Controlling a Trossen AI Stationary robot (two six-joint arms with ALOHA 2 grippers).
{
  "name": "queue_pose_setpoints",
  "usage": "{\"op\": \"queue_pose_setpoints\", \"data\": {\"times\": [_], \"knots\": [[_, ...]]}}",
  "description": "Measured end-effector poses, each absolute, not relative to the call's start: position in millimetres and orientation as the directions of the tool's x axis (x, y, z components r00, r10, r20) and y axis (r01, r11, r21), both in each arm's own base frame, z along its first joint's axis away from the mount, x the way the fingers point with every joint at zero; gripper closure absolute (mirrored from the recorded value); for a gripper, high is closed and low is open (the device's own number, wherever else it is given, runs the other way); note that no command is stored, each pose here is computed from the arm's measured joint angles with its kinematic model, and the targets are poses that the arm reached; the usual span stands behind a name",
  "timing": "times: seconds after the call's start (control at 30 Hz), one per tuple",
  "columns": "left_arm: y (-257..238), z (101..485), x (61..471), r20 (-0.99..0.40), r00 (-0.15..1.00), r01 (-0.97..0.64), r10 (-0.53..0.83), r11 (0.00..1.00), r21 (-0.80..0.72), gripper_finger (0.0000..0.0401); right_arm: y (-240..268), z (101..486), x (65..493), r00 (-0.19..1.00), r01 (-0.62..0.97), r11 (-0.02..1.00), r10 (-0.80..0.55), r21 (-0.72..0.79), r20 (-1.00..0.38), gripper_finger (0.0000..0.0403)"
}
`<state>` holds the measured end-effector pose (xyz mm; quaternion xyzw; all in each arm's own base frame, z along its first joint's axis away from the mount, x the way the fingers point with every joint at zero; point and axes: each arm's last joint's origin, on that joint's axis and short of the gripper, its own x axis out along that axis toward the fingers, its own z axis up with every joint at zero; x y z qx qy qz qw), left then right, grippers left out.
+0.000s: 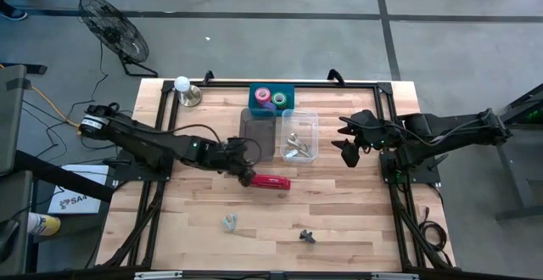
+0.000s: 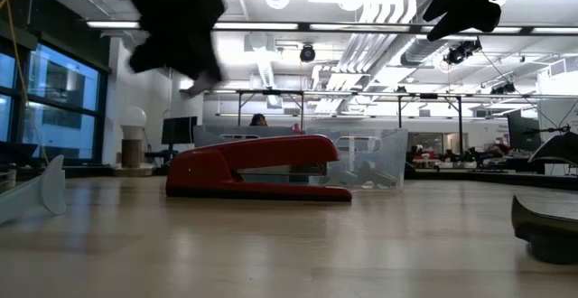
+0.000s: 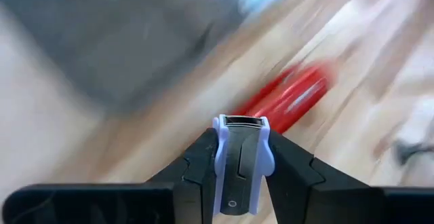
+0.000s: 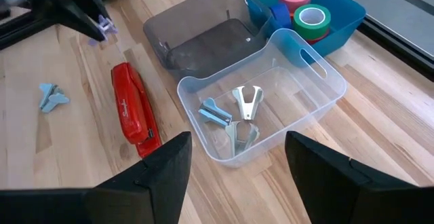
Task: Pick and place Stapler, Stapler remover, tape
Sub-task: Put the purple staple remover into the transparent bin
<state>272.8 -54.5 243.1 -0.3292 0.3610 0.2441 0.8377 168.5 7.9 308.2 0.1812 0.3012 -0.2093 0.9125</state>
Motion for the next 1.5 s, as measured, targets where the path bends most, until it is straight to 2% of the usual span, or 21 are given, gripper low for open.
{"op": "queue_pose_setpoints", "data": {"times": [0.17,0.4,0.87,1.13,1.3,1.4,1.5], "knots": [[-48.7,264.0,289.2,-0.645,0.726,-0.549,0.239,0.766,-0.335,0.0307,7.9,308.2,168.6,0.731,0.491,0.847,-0.273,0.204,-0.625,0.0173],[-21.2,278.3,302.7,-0.53,0.796,-0.506,0.294,0.803,-0.315,0.0307,8.0,308.2,168.6,0.731,0.488,0.85,-0.273,0.199,-0.626,0.0173],[41.2,248.5,348.4,-0.435,0.87,-0.403,0.234,0.845,-0.351,0.0307,7.9,308.3,168.6,0.731,0.486,0.851,-0.273,0.197,-0.625,0.0173],[49.4,215.8,375.2,-0.426,0.884,-0.344,0.195,0.887,-0.309,0.0307,7.6,308.3,168.6,0.729,0.493,0.848,-0.283,0.192,-0.623,0.0173],[52.3,210.6,401.6,-0.427,0.886,-0.307,0.182,0.919,-0.246,0.0307,7.3,308.5,168.5,0.727,0.502,0.845,-0.297,0.185,-0.619,0.0173],[53.7,208.3,419.7,-0.453,0.879,-0.256,0.15,0.949,-0.183,0.0307,7.2,308.4,168.4,0.726,0.507,0.841,-0.298,0.188,-0.62,0.0173],[55.1,199.7,427.9,-0.552,0.818,-0.28,0.161,0.95,-0.138,0.0307,7.2,308.2,168.3,0.725,0.508,0.841,-0.299,0.188,-0.621,0.0173]]}}
